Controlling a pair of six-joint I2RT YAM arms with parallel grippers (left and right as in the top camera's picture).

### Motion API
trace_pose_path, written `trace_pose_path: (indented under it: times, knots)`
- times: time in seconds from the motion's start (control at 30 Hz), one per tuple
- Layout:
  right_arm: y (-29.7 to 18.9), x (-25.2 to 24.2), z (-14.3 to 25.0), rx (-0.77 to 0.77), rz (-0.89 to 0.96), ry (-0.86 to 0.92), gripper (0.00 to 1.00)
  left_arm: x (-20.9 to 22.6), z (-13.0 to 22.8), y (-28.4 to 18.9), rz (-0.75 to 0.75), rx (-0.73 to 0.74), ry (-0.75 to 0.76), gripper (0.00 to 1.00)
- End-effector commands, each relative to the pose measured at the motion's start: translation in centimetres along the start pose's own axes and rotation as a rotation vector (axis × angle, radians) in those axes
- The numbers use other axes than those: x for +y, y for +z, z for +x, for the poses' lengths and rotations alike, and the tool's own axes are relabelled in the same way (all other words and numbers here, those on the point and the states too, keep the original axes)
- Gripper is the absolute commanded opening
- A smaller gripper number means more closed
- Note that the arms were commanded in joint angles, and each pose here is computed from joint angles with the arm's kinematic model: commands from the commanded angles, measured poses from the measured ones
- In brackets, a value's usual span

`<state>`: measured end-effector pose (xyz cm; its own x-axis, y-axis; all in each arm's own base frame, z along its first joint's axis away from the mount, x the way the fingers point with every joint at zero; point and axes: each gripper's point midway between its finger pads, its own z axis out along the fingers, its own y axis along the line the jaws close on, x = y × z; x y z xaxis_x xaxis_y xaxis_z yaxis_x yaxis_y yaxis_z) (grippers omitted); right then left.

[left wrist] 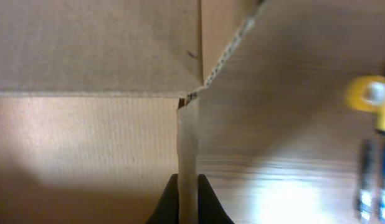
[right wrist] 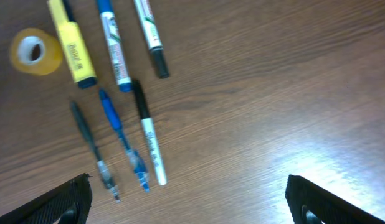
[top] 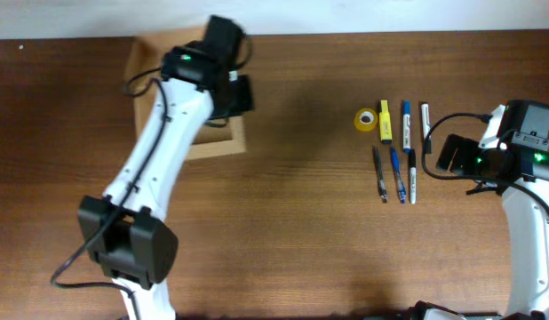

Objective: Pack container
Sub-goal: 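Push the box rightward toward the items with the left gripper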

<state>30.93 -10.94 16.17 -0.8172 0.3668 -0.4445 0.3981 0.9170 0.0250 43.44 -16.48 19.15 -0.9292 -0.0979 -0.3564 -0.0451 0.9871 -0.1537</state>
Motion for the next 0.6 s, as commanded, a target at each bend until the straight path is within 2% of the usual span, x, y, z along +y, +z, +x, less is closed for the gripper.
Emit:
trace_pose_path:
  times: [0.0,0.33,0.57]
  knots:
    - [-0.6,-2.4,-0.8,-0.026,0.084,0.045,0.99,-2.7,0.6,-0.7,0.004,-0.019,0.038,0.01]
    - [-1.1,-9.0,-0.7,-0.045,0.15,0.268,0.99,-7.0,3.7,0.8,0.04,0.045,0.113,0.02]
    - [-1.3,-10.9,-0.3,-0.044,0.178,0.318,0.99,-9.5,4.8,4.1,0.078,0.083,0.139,0.02]
